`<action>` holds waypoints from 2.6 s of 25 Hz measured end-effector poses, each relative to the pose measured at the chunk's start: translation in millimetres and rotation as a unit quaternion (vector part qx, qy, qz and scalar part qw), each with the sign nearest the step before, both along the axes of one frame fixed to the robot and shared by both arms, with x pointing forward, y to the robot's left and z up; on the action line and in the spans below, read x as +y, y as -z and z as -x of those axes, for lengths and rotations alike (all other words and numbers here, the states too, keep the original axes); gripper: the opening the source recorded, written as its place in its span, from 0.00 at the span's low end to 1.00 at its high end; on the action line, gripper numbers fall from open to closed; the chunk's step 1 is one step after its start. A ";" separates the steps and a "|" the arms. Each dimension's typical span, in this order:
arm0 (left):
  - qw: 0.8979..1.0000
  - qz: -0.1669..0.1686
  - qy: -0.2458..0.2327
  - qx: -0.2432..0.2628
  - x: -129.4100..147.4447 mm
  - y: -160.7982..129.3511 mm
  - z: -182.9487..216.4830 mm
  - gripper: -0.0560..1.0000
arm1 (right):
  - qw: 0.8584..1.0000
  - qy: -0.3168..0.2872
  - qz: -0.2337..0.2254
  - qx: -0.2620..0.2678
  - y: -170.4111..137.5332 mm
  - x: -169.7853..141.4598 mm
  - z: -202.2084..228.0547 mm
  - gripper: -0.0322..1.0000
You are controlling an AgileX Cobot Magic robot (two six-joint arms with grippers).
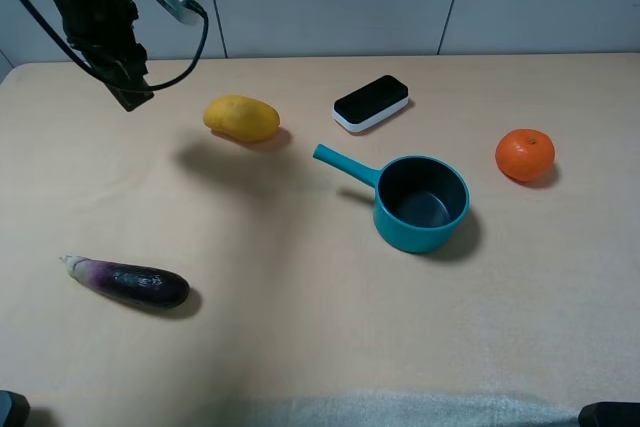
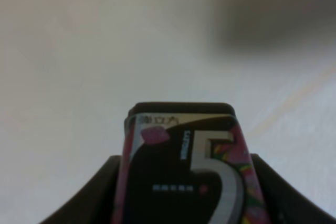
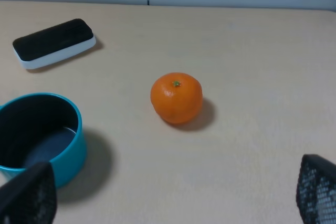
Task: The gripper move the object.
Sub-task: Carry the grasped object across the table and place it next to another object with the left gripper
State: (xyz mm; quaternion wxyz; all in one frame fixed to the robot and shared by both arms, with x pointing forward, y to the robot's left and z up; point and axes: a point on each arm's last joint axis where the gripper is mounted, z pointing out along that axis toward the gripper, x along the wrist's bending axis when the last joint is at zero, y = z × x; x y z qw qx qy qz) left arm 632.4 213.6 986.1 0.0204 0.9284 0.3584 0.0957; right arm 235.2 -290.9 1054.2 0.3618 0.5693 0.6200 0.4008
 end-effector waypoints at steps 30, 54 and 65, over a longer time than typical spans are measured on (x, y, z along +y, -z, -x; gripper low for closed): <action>0.998 0.010 0.028 0.064 -83.2 37.4 -6.3 0.50 | 1.000 -0.001 -0.001 0.000 0.0 0.2 0.0 0.70; 0.994 -0.003 0.061 0.090 -113.2 86.9 -2.1 0.50 | 1.000 -0.001 -0.001 0.000 0.0 0.2 0.0 0.70; 0.995 0.001 0.060 0.082 -114.1 86.9 -3.5 0.50 | 1.000 -0.001 -0.001 0.000 0.0 0.2 0.0 0.70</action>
